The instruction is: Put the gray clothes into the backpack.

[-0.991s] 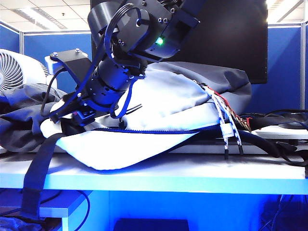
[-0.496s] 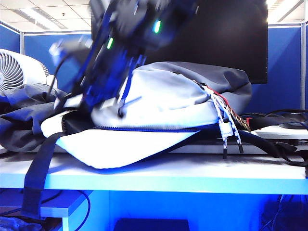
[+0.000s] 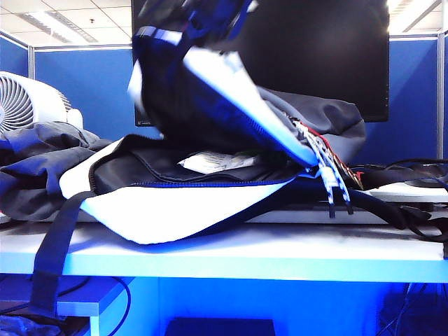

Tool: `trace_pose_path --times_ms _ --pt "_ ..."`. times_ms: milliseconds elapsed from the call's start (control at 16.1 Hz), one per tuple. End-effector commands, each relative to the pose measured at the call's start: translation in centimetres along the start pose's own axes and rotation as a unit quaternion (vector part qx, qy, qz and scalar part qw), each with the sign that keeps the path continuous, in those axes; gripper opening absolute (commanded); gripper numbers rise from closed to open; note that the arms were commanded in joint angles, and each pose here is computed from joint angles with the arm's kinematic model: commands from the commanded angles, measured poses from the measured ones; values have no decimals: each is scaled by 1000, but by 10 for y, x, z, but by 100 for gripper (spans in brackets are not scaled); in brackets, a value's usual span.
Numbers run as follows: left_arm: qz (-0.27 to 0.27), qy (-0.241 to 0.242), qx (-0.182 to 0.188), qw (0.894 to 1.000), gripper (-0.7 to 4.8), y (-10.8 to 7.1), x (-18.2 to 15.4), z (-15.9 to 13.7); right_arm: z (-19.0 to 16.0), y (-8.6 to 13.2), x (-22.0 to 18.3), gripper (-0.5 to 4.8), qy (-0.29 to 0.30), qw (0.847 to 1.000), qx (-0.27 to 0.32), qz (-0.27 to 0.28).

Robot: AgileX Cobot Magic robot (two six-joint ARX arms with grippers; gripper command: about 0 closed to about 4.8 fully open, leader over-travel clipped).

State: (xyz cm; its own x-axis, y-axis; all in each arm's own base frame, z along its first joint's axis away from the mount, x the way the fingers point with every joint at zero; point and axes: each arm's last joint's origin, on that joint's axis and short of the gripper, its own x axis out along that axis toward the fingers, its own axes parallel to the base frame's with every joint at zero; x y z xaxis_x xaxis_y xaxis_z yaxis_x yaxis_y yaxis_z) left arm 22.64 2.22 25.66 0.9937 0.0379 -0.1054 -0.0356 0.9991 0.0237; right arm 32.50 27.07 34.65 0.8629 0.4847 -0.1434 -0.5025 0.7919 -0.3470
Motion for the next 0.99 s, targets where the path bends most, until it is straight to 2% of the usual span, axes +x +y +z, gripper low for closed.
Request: trace_pose_path --times_ms 62,248,372,434,496,681,805,991 --pt "-3 9 -10 1000 140 0 12 -8 15 -20 -11 -5 -32 999 14 -30" --pt "4 -14 38 999 175 3 32 -18 13 -23 -13 -6 -13 999 10 -29" --pt "5 -41 41 998 379 3 45 -25 14 -24 -16 -6 -7 1000 10 -26" --pt "6 -50 41 998 451 4 50 -28 15 -26 -18 -6 -5 1000 9 -27" --pt "-1 -68 29 997 479 4 58 -34 17 -29 -22 -6 -5 1000 10 -29" --pt "-14 -69 10 997 479 0 70 -33 21 -36 -28 -6 -7 999 11 -36" --pt "-57 -68 -14 996 479 -2 95 -30 24 -38 -32 -6 -13 999 12 -38" --pt "-53 -64 -13 996 479 -4 125 -29 25 -38 -34 -6 -12 999 12 -38"
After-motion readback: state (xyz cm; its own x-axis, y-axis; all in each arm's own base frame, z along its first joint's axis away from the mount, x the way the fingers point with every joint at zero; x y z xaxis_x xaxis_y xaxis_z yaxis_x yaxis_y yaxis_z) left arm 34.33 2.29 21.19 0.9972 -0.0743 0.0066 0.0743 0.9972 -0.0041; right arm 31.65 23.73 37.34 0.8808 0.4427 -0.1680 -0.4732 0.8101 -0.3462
